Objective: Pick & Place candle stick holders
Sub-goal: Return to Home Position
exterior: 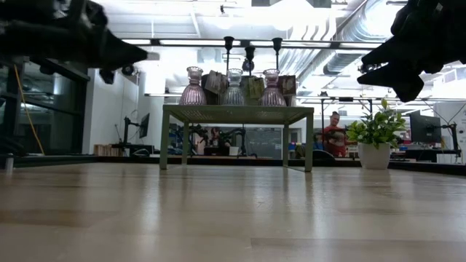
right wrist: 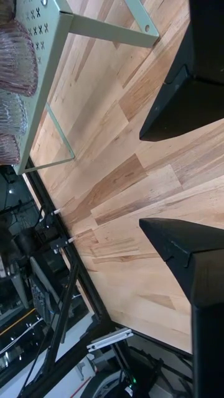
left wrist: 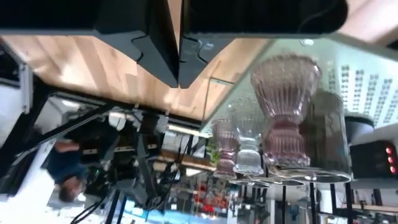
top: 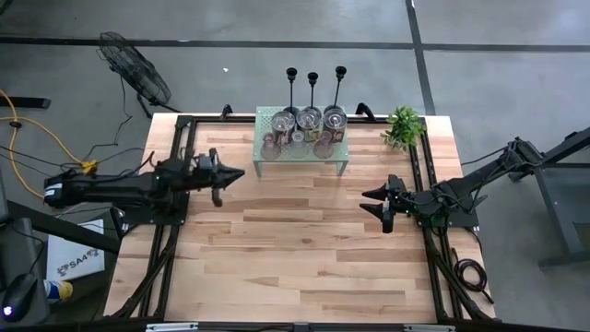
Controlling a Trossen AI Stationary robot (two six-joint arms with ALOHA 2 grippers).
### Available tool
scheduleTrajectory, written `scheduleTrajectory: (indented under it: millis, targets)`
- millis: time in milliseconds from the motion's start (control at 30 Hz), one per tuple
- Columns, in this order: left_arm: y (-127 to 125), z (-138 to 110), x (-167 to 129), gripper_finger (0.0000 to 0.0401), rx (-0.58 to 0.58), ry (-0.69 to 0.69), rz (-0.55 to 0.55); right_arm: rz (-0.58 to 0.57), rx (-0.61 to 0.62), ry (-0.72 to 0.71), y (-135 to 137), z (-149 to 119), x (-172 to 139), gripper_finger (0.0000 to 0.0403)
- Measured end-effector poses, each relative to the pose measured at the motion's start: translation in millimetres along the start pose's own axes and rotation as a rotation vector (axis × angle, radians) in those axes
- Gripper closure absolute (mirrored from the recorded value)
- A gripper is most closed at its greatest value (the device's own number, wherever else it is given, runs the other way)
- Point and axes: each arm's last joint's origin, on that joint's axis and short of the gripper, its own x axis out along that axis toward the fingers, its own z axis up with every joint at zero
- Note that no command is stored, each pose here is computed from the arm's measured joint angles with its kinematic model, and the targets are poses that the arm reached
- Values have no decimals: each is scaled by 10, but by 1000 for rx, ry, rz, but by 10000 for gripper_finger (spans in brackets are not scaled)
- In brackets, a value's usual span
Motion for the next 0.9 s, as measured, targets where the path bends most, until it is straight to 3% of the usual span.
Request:
scheduleTrajectory:
  millis: [433, 600, 900]
  targets:
    - [-138, -155, -527, 400, 53, -50, -180, 0, 0, 0, 0, 0, 0, 197]
    - [-156, -180, -530, 401, 30, 16, -251, 0, 0, 0, 0, 0, 0, 197]
    - [-139, -295, -513, 401, 48, 71, -229, 0, 0, 0, 0, 0, 0, 197]
